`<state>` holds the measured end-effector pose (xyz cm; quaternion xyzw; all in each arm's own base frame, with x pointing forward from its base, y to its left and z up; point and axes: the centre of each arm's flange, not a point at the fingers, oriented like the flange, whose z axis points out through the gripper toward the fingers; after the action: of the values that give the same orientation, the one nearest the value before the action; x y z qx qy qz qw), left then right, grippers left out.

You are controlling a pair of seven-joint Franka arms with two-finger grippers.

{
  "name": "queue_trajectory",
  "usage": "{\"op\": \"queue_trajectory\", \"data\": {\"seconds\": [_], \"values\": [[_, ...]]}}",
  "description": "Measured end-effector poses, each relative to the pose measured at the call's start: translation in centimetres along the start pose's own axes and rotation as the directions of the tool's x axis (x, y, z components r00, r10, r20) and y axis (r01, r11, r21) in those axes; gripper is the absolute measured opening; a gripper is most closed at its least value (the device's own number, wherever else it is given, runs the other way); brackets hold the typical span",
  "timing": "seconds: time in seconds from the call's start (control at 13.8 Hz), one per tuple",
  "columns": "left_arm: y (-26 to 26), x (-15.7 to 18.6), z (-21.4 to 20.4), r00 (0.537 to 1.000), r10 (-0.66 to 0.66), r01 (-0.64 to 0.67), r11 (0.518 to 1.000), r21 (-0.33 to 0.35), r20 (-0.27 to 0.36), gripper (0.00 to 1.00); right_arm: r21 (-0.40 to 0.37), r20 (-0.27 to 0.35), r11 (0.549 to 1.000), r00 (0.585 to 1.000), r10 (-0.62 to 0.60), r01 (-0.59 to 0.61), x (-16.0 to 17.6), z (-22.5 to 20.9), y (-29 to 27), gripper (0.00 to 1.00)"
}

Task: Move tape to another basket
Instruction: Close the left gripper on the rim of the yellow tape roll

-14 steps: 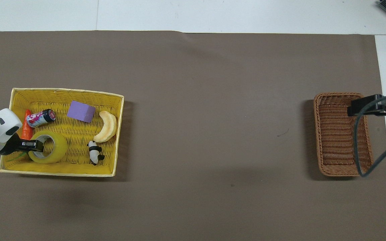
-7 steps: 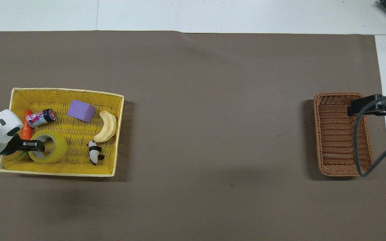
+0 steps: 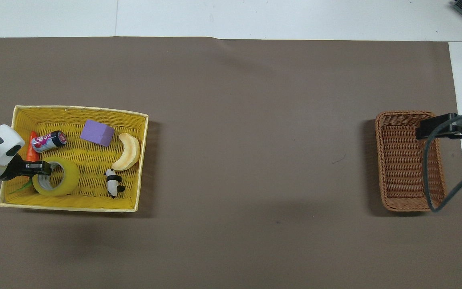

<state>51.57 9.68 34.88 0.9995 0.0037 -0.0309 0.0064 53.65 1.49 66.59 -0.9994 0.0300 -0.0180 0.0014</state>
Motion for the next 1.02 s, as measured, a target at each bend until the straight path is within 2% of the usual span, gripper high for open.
{"op": "queue_trajectory", "data": {"seconds": [0.51,1.02], "values": [[-0.1,0.6,-0.1,1.0,-0.005,0.005,1.0,0.004,-0.025,0.57,0.0,0.0,1.0,1.0,0.0,0.0,0.0,0.0,0.0,1.0],[0.5,0.4,1.2,0.997,-0.077,0.077,0.997,0.001,-0.004,0.57,0.0,0.0,1.0,1.0,0.0,0.0,0.0,0.0,0.0,1.0]]}}
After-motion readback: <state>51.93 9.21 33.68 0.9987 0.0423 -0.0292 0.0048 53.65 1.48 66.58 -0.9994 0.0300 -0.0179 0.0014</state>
